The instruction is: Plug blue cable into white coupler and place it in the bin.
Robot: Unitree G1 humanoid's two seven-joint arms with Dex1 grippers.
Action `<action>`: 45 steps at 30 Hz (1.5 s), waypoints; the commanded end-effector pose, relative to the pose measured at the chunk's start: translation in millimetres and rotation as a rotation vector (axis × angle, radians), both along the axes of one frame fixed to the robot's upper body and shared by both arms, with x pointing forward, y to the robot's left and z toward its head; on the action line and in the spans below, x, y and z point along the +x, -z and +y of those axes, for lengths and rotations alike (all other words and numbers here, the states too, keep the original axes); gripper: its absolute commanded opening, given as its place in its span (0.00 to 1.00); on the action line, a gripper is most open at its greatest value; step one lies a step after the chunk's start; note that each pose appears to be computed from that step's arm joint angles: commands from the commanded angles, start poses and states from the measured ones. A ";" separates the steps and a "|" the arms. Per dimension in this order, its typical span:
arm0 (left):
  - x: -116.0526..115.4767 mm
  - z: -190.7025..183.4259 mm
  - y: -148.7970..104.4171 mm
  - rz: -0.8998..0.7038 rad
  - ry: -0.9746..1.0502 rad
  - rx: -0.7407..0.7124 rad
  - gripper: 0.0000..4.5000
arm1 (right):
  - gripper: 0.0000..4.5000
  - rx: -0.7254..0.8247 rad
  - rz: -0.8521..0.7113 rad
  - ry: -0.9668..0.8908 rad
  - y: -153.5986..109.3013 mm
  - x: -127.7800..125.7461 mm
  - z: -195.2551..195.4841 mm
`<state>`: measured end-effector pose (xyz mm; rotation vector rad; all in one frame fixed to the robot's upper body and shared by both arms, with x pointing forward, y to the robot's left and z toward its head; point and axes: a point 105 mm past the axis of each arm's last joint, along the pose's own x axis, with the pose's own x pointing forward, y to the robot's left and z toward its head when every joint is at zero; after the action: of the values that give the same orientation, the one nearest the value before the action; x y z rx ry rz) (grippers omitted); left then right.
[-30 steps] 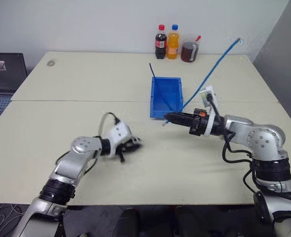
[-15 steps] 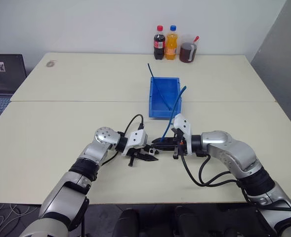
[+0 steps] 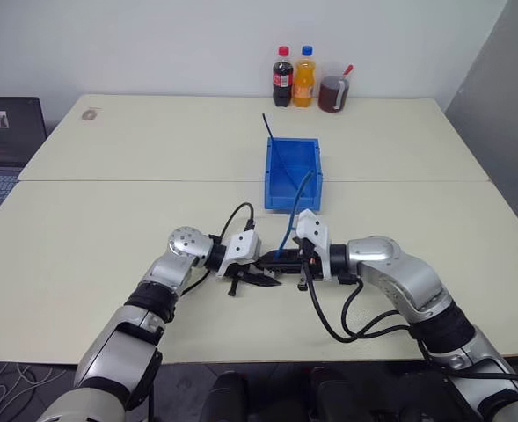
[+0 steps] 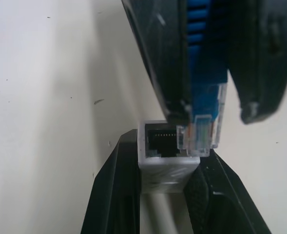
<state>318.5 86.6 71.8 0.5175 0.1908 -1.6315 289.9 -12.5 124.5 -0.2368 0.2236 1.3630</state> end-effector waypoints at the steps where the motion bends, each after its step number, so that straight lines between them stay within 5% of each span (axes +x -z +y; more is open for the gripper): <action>1: -4.5 5.9 9.9 0.021 -0.013 0.038 0.18 | 0.02 0.010 -0.054 -0.031 -13.0 2.0 1.3; 28: -4.8 5.0 8.6 0.010 -0.027 0.040 0.18 | 0.02 -0.123 -0.089 -0.153 1.0 -0.8 19.4; 45: -1.9 2.1 4.2 -0.019 -0.048 0.016 0.18 | 0.02 -0.163 0.048 -0.076 44.4 -1.7 6.8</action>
<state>317.5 89.7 68.7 0.5281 0.2060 -1.5823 297.0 -4.6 110.8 -0.3717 0.2492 1.4184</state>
